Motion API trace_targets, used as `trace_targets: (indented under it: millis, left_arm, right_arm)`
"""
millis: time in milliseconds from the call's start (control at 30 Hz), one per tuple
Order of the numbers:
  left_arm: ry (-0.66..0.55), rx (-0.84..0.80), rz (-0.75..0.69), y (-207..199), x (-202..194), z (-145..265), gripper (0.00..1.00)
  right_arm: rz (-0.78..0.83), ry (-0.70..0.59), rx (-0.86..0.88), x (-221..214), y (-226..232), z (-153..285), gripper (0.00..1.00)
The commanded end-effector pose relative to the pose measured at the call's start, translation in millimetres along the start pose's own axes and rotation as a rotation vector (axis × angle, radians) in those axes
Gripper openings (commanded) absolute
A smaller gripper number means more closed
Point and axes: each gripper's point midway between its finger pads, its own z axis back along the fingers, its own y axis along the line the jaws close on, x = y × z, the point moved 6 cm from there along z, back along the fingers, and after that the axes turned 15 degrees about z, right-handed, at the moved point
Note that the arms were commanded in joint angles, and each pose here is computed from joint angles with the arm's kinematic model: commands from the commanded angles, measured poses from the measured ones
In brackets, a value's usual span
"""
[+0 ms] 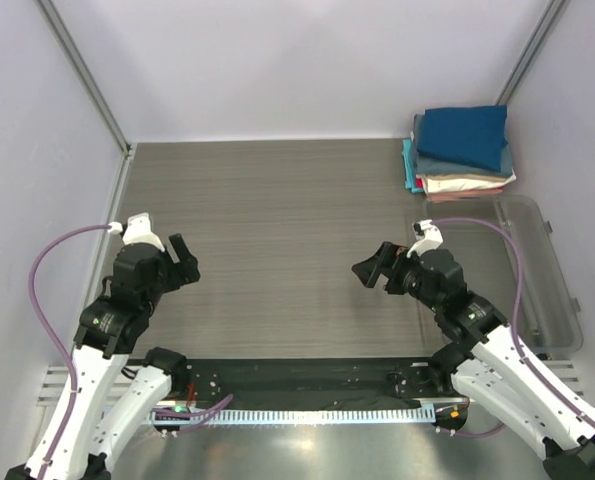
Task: Fold and stack the t-shirts
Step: Reset both grippers
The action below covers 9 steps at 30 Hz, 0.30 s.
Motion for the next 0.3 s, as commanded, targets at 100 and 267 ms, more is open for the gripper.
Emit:
trace_targets:
  millis: [100,267]
  left_arm:
    - [-0.089,-0.018,0.007,-1.2,10.0,-0.5,0.82]
    - [-0.126,0.013,0.009,3.1,13.4,-1.5,0.85]
  right_arm:
    - [-0.001,0.001,-0.011,-0.8,-0.7,-12.7,1.00]
    - [0.042,0.016,0.028,0.6,3.7,-21.5,1.00]
